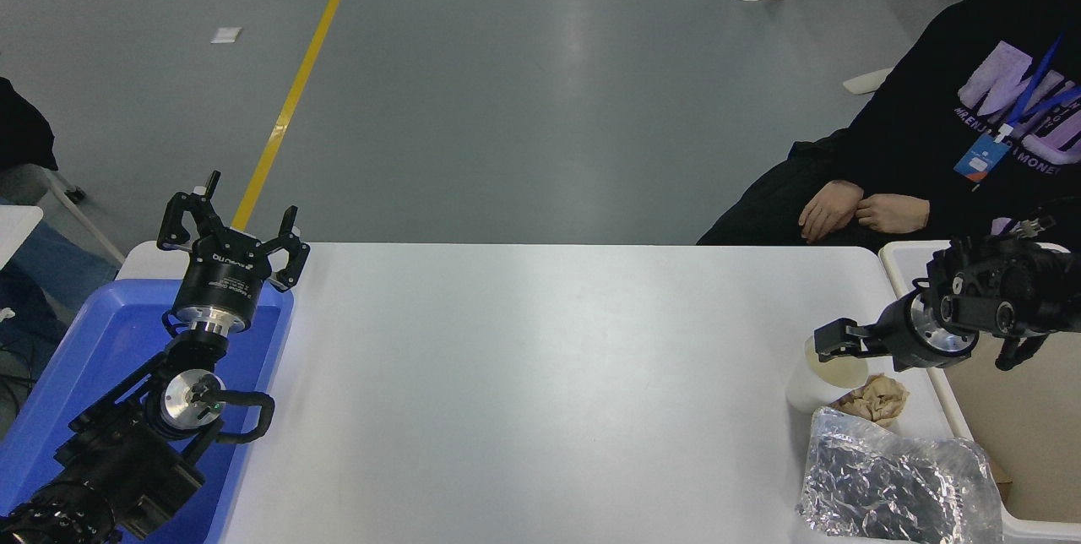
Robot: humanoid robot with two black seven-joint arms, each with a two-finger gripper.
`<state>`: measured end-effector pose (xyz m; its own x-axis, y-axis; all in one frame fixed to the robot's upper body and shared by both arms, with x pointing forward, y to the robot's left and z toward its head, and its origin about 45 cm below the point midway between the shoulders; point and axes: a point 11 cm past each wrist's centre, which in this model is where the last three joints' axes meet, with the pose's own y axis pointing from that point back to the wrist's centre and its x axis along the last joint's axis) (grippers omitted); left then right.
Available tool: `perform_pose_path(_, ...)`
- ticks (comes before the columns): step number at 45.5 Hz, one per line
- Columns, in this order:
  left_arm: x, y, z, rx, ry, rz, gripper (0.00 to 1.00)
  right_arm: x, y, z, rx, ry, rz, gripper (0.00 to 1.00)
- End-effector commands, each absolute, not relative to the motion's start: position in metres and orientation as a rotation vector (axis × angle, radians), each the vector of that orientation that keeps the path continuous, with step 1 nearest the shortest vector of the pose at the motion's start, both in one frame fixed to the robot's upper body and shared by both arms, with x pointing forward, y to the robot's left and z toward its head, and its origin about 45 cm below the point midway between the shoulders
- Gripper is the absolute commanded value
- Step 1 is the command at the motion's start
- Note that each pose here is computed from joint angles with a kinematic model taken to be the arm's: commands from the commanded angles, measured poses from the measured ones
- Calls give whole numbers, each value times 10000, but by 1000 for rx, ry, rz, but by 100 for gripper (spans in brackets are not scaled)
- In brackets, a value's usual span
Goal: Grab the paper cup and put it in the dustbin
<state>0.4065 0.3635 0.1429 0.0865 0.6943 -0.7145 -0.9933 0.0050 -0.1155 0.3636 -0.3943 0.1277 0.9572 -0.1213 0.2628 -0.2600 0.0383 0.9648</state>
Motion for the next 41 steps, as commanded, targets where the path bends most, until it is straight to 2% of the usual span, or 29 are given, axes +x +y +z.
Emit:
perform_pose_path(1,4065,3635,1429,-706,539,1426,98,3629,-3959,1261,1535,-317,112,83)
perform_pose_path(3,4065,3635,1429,-706,539,1426,98,3629,-3959,1261,1535,-317,112,82)
perform_pose_path(15,4065,3634,1428,-705,540,1426,98,3612,-3963,1255,1536,-314,106,57)
perform_pose_path(19,4065,3635,1429,-706,539,1426,98,3615,-3968,1262,1535,-315,105,55)
perform_pose_path(34,4065,3635,1429,-706,539,1426,98,3608,-3956,1269,1558,-352,64,12)
perform_pose_path(38,4065,3635,1429,-706,539,1426,98,3607,-3949,1267,1564,-363,55,8)
perform_pose_path(41,4065,3634,1428,-705,540,1426,98,3595,-3953,1264,1565,-361,50,0)
